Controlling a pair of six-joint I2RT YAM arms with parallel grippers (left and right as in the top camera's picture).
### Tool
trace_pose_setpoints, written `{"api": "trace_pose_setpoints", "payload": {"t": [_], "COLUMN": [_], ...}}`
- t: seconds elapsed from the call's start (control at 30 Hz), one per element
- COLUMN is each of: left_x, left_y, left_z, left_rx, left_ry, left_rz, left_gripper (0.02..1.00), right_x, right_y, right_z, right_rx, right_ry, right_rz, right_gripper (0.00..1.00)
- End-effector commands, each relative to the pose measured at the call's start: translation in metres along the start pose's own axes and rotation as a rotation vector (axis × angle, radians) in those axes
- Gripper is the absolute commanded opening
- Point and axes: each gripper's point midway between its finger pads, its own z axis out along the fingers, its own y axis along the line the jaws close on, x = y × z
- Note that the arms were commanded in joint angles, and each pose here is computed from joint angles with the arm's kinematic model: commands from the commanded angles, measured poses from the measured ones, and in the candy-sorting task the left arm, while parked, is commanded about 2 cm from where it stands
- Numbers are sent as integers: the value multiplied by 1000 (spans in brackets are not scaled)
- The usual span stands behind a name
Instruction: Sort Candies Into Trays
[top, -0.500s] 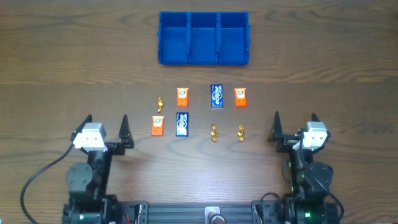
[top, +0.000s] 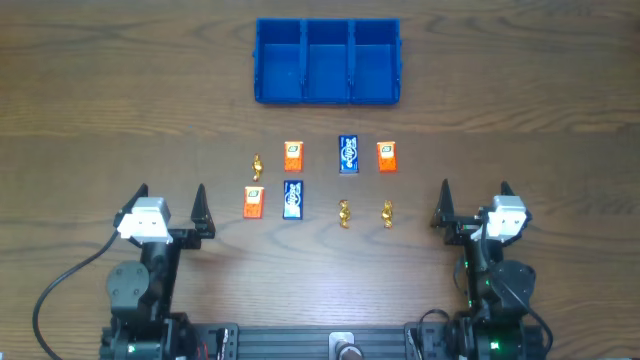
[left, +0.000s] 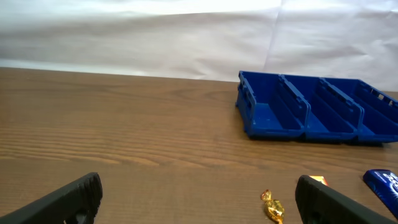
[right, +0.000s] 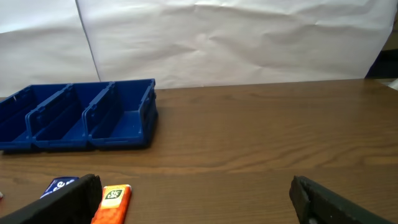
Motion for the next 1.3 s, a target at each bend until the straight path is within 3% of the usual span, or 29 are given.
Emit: {"api": "trace_pose_setpoints", "payload": {"t": [0.03,1.07,1.17,1.3], "left_x": [17,15,2,-55], "left_y": [0,0,-13,-41], "left_z": [1,1,-1,-10], "left_rx": [7,8,66,152], "left_ry": [47,41,25,111], "left_rz": [11,2,-23,-16], "left_gripper": [998,998,998,1000], "right_x": [0,0,0,0], "right_y": [-1,-1,-1,-1], "right_z": [-1,-1,-1,-1], "right_rx": [0,0,0,0], "right_ry": [1,1,1,1], "right_rz": [-15,-15,-15,-15], "right_gripper": [998,998,998,998]}}
